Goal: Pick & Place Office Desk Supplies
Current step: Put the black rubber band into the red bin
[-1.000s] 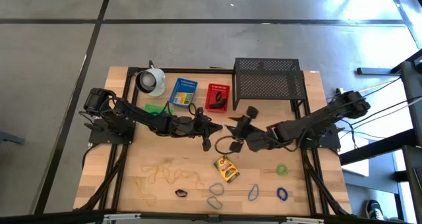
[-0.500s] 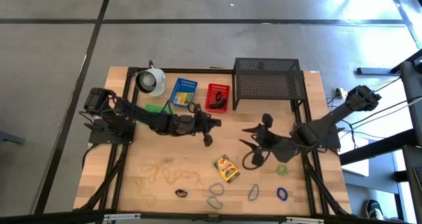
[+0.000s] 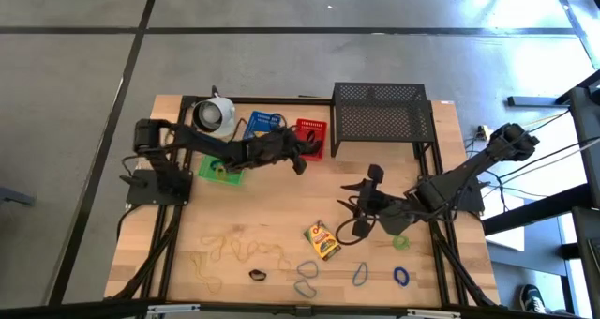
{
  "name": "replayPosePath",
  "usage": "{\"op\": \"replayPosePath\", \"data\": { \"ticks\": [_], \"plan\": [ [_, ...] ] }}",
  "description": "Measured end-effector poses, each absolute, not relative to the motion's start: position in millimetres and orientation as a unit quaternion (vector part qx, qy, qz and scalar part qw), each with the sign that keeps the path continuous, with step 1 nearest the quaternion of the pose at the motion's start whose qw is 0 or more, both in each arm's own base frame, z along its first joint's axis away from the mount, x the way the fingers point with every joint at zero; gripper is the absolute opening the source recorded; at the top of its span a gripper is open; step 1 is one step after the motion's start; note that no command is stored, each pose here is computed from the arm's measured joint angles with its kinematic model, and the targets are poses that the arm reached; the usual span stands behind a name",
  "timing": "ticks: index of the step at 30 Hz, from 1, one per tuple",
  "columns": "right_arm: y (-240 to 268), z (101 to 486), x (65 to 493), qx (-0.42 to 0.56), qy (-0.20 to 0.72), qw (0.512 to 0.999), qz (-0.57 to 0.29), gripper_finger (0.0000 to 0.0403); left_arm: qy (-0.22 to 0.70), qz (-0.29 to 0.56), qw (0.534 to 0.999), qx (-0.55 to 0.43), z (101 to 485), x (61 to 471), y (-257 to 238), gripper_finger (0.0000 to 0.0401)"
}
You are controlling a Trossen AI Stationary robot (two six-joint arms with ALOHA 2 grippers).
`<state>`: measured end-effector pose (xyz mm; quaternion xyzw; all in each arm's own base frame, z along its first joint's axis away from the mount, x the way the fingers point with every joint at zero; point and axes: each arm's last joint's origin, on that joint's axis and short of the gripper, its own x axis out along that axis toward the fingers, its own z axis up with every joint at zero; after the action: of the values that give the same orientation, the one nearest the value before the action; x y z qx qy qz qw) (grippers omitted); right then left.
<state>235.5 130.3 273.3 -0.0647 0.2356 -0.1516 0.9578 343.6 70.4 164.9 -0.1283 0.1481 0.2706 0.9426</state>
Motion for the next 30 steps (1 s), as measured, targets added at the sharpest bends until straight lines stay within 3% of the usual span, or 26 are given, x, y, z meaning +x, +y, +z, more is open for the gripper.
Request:
{"op": "replayPosePath", "data": {
  "ticks": [10,20,30],
  "plan": [
    [124.4,269.1,241.5,-0.074,0.246,0.953,-0.162,0.0178,0.233,0.269,0.928,-0.109,127.0,387.3,93.4,0.0008],
    [124.3,268.3,241.5,-0.068,0.252,0.953,-0.154,0.0178,0.274,0.300,0.909,-0.090,134.1,391.8,97.7,0.0012],
    [124.3,268.2,241.4,-0.048,0.249,0.954,-0.160,0.0177,0.277,0.293,0.912,-0.073,146.8,388.5,96.8,0.0091]
  ]
}}
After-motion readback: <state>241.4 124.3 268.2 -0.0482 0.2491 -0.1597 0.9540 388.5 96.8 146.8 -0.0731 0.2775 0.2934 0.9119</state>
